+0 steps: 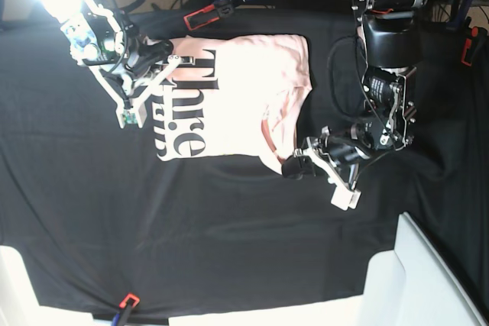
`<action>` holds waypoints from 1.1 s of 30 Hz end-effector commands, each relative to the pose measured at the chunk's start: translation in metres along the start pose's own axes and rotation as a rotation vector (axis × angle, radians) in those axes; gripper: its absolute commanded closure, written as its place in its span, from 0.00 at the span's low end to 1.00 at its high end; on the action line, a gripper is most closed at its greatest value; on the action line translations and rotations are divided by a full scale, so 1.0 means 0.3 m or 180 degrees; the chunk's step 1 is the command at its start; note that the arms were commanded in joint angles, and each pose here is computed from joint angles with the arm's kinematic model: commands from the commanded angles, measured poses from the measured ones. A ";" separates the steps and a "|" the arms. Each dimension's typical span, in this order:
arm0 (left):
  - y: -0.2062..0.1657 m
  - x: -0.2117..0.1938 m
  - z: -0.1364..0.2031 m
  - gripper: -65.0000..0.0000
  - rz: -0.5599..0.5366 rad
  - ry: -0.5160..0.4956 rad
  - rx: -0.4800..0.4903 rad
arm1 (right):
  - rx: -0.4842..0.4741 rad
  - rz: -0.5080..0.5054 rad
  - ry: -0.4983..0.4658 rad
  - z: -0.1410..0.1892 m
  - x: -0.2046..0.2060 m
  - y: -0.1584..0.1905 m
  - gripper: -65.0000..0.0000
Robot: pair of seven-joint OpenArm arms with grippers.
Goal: Fold the T-shirt properly
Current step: 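Grasp the shirt's hem corner with the left gripper and tug it outward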
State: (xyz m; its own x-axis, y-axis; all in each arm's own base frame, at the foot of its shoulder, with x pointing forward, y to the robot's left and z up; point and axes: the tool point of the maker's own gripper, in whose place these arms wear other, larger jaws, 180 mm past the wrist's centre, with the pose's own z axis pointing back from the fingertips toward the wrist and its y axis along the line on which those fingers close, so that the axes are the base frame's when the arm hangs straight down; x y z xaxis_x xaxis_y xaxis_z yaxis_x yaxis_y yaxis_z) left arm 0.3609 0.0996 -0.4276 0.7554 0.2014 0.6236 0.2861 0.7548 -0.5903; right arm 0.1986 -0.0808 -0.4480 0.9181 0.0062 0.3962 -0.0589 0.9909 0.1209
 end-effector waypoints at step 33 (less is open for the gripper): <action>-0.015 0.111 0.028 0.17 -0.0907 0.0155 0.0368 | 0.0006 0.0001 -0.0093 0.009 0.028 -0.002 1.00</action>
State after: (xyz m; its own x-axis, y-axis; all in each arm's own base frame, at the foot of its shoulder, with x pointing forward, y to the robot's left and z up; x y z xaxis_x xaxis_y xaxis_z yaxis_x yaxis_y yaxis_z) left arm 0.3717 0.1071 -0.4125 0.7117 -0.0606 0.6999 0.4081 0.8466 -0.3416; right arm 0.1981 -0.0799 -0.4480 0.9187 0.0047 0.3950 -0.0582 0.9906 0.1235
